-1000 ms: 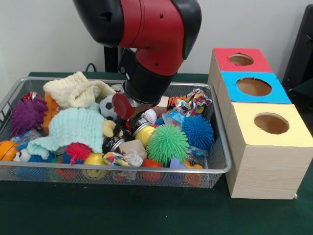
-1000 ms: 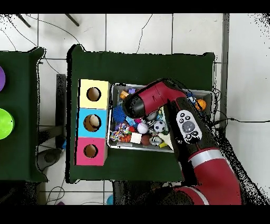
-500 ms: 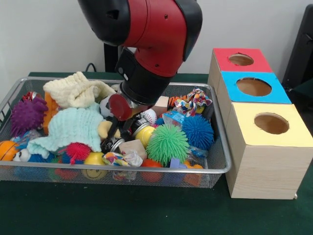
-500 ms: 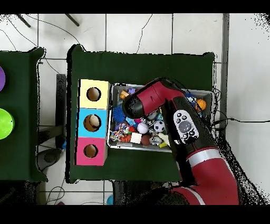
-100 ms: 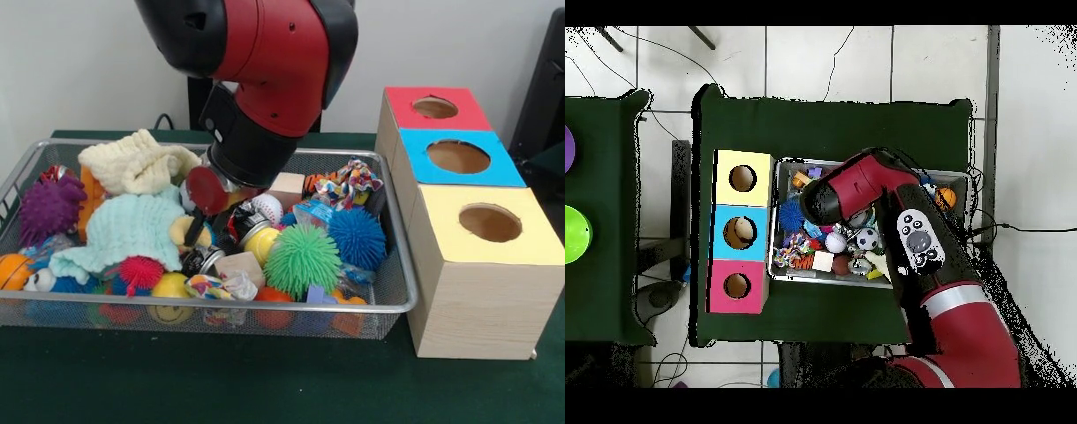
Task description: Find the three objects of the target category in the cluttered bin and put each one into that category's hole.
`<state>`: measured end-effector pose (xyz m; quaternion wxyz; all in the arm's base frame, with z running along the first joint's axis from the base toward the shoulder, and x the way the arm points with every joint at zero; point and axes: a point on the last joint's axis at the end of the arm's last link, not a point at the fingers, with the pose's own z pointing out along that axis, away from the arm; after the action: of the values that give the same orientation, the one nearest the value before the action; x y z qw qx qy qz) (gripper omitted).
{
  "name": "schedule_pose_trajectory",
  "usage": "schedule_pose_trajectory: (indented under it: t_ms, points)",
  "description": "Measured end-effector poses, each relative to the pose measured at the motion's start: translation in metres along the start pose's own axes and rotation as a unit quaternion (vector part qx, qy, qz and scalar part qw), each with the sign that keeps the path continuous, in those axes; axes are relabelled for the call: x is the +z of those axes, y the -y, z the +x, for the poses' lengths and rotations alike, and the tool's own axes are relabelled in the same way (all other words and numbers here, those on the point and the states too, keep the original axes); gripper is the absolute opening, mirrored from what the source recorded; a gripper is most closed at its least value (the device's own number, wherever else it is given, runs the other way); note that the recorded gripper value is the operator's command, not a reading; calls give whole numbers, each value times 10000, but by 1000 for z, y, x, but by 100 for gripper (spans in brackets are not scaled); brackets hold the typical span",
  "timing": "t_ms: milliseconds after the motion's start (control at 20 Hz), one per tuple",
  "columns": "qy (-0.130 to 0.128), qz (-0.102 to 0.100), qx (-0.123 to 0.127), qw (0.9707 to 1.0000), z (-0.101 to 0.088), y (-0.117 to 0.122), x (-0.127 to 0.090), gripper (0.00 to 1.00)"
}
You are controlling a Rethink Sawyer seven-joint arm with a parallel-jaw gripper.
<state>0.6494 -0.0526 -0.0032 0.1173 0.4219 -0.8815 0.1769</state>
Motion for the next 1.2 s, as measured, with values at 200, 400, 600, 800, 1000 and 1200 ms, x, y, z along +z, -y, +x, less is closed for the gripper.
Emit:
schedule_pose_trajectory:
  t_ms: [200,400,600,800,1000,1200]
  points:
    - [-80,-5,8,10000,7,1,3,0]
    - [-207,-22,-5,9998,15,2,7,0]
    - [-405,-78,-58,9991,25,1,11,0]
    - [-519,-111,-90,9986,29,-1,13,0]
    - [-508,-188,-27,9985,29,-1,10,0]
    - [-267,-603,318,9973,31,1,-13,0]
